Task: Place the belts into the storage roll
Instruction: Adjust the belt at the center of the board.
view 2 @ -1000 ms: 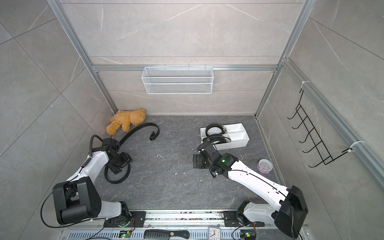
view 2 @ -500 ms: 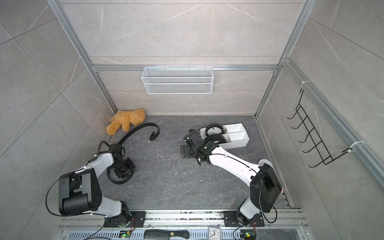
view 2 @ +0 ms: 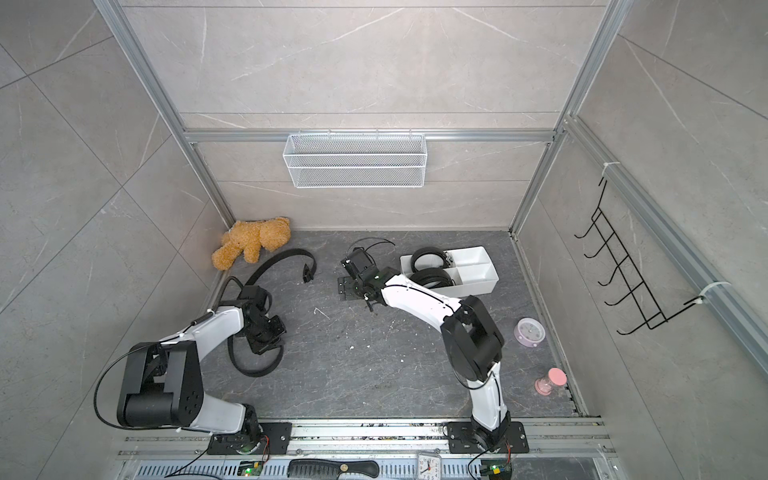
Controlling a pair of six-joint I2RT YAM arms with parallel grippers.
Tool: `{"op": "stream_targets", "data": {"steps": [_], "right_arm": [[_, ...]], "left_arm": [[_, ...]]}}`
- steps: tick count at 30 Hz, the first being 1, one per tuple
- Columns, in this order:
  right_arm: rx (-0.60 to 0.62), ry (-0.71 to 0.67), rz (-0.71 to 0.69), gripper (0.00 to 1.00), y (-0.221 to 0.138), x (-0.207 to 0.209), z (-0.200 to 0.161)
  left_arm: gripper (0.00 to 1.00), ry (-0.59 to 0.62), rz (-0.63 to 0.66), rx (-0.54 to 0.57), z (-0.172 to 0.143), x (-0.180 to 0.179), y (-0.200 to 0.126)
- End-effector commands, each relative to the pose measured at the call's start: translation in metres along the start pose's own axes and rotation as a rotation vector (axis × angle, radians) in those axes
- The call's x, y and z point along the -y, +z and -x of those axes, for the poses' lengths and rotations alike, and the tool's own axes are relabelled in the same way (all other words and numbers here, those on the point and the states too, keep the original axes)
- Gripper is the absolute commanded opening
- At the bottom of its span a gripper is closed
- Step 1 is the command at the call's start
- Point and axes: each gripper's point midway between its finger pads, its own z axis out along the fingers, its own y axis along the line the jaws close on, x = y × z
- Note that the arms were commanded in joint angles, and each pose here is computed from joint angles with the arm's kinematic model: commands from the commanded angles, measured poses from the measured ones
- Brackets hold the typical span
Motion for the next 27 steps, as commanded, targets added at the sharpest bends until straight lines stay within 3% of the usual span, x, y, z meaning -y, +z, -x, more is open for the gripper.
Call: {"op": "stream_targets", "data": {"steps": [1,4,8,18,20,27], "right_arm": [[0.000,-0.023,0.007,0.87,0.025,-0.008,0.008],[-0.004,-0.030,0.008,0.88,0.041,-0.013,0.012],[0.005,-0.054,-0.003,0.88,0.064,-0.020,0.024],[0.060,-0.051,0.042,0.91,0.118,-0.065,0.062],[0.072,-0.042,0.047,0.99,0.130,-0.067,0.062],[0.114,0.021,0.058,1.00,0.157,-0.065,0.058]], "left_arm": [[0.00,0.006,-0.031,-0.091,-0.041,0.021,0.008],[0.00,0.061,-0.034,-0.141,-0.070,0.039,0.014],[0.00,0.048,-0.018,-0.170,-0.096,0.031,0.018],[0.00,-0.028,-0.078,-0.169,-0.122,0.014,-0.006],[0.00,-0.020,-0.079,-0.183,-0.125,0.012,-0.006],[0.00,0.037,-0.113,-0.274,-0.145,0.013,0.000]]}}
